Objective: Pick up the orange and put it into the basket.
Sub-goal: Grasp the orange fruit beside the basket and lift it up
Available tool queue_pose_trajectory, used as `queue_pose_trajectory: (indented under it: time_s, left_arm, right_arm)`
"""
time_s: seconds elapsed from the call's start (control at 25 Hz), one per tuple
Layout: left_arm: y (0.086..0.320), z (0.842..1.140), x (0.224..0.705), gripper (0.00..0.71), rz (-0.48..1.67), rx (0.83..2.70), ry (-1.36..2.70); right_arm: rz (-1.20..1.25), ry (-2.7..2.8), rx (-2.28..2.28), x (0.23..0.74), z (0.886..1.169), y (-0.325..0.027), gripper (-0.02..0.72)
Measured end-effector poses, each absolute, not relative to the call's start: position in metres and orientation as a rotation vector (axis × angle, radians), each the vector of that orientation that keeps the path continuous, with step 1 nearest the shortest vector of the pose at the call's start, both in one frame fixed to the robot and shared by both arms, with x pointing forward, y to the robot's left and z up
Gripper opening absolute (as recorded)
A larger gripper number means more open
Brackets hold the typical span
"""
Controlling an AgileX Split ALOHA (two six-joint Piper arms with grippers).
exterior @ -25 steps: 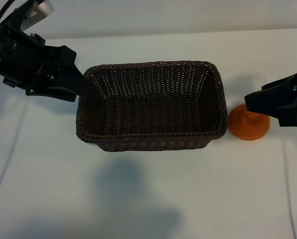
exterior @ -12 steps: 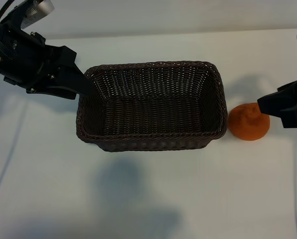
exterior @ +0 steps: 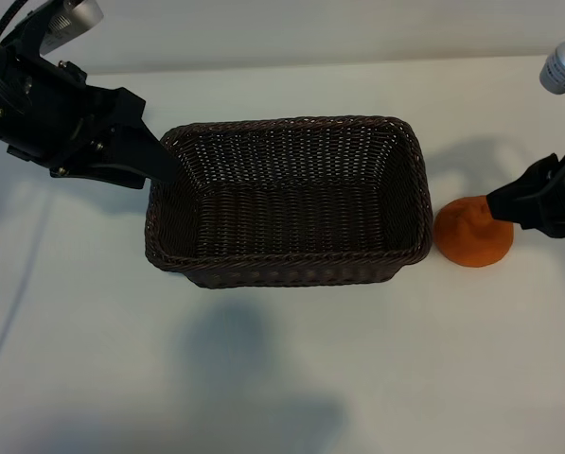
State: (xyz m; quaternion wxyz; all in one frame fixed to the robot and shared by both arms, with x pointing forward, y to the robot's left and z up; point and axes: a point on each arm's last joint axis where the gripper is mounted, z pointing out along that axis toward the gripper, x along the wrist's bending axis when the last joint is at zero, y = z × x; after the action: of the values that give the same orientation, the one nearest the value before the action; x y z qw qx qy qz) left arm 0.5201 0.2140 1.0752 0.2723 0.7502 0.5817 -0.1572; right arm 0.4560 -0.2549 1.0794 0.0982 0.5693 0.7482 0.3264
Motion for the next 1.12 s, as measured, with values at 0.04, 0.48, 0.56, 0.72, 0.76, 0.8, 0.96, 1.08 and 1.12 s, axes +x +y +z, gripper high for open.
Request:
queue_pose_trajectory:
  time_s: [0.04, 0.48, 0.56, 0.72, 0.76, 0.8, 0.96, 1.08, 1.12]
  left_arm:
    - [0.214, 1.075, 0.52, 0.456, -0.424, 2.018, 1.568]
    - [0.214, 1.075, 0.52, 0.456, -0.422, 2.02, 1.565]
    - [0.214, 1.075, 0.52, 0.456, -0.421, 2.019, 1.565]
    - [0.214, 1.075, 0.52, 0.456, -0.419, 2.023, 1.559]
    - [0.214, 1.075, 0.52, 0.456, -0.419, 2.023, 1.559]
    - [0.214, 1.075, 0.52, 0.456, -0.418, 2.024, 1.557]
    - [0.214, 1.075, 0.52, 0.456, -0.416, 2.026, 1.553]
    - [0.214, 1.075, 0.52, 0.456, -0.415, 2.028, 1.55]
    - [0.214, 1.075, 0.52, 0.456, -0.415, 2.029, 1.549]
  right_arm:
    - [0.964, 2.211, 1.687, 0.457, 1.078, -0.255, 0.543]
    - [0.852, 2.232, 1.735, 0.483, 1.051, -0.258, 0.544]
    - [0.836, 2.232, 1.741, 0.488, 1.046, -0.259, 0.544]
    - [0.81, 2.225, 1.75, 0.495, 1.038, -0.26, 0.544]
    - [0.8, 2.226, 1.747, 0.497, 1.036, -0.26, 0.544]
    - [0.79, 2.229, 1.746, 0.498, 1.034, -0.261, 0.544]
    - [0.753, 2.217, 1.75, 0.505, 1.025, -0.263, 0.544]
    - [0.729, 2.209, 1.751, 0.51, 1.02, -0.264, 0.544]
    - [0.725, 2.205, 1.751, 0.511, 1.018, -0.264, 0.544]
